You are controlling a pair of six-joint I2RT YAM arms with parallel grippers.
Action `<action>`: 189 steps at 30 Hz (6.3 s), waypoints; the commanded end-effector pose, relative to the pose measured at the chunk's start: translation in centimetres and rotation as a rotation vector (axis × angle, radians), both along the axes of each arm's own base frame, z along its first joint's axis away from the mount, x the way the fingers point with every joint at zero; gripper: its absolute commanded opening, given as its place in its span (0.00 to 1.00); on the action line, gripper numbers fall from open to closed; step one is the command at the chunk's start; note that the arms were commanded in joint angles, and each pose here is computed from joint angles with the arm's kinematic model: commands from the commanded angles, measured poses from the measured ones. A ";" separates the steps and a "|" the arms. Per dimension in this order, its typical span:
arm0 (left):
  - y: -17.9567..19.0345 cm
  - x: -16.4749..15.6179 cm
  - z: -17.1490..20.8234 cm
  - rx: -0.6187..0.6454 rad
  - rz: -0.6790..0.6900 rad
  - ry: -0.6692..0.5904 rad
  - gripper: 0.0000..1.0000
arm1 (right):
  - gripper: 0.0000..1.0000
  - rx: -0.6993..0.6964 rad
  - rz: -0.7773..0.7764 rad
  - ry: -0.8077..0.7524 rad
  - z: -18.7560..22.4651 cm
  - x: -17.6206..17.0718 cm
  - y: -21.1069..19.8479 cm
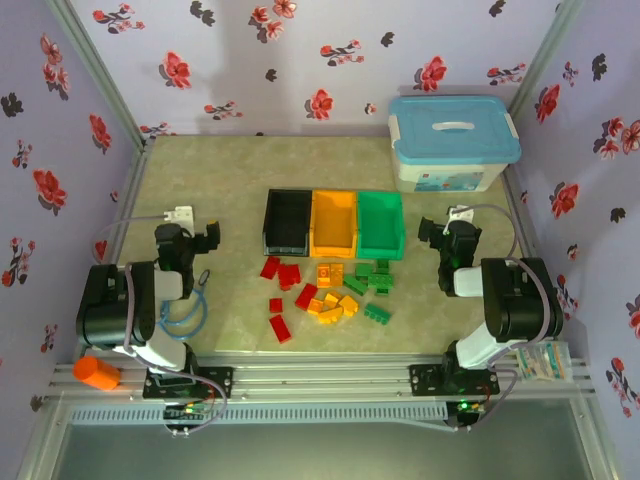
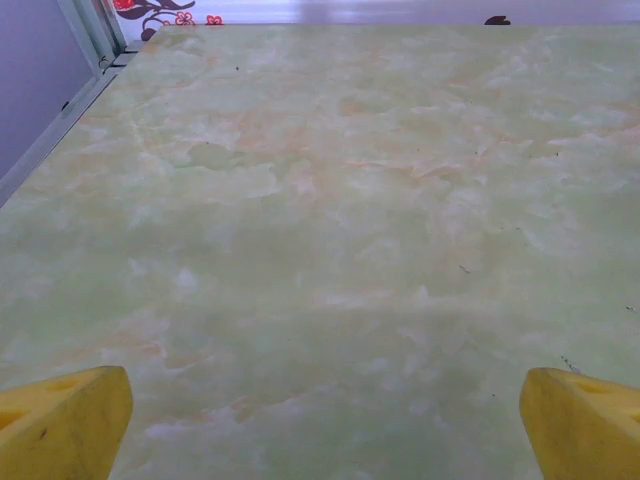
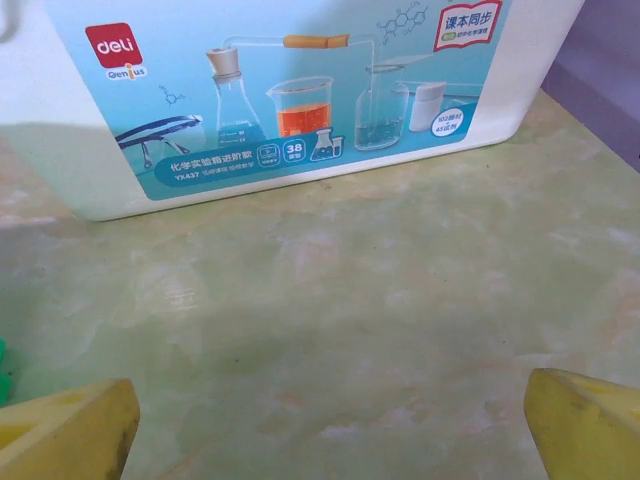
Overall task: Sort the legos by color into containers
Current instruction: Pick up the lego from the middle-left of the table, then place the lego in the container, then pick up the lego from the center of the table.
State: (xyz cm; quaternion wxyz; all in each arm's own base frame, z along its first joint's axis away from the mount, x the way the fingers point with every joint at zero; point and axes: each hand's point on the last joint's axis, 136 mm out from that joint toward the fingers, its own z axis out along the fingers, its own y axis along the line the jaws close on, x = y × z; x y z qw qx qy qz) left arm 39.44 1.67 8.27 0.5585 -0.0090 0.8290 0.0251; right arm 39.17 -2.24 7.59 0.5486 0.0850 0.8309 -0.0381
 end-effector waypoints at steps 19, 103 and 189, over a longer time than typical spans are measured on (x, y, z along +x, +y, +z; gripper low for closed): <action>-0.3 0.5 1.1 -0.016 -0.009 -0.029 1.00 | 0.99 0.013 0.009 -0.038 1.1 0.4 0.2; -21.4 -21.5 -4.8 -0.074 -0.116 0.857 0.67 | 0.89 0.436 0.302 0.365 8.6 -8.4 15.7; -22.8 -6.8 4.7 -0.179 -0.158 0.573 0.78 | 0.99 0.262 0.219 0.751 -0.9 -16.1 16.3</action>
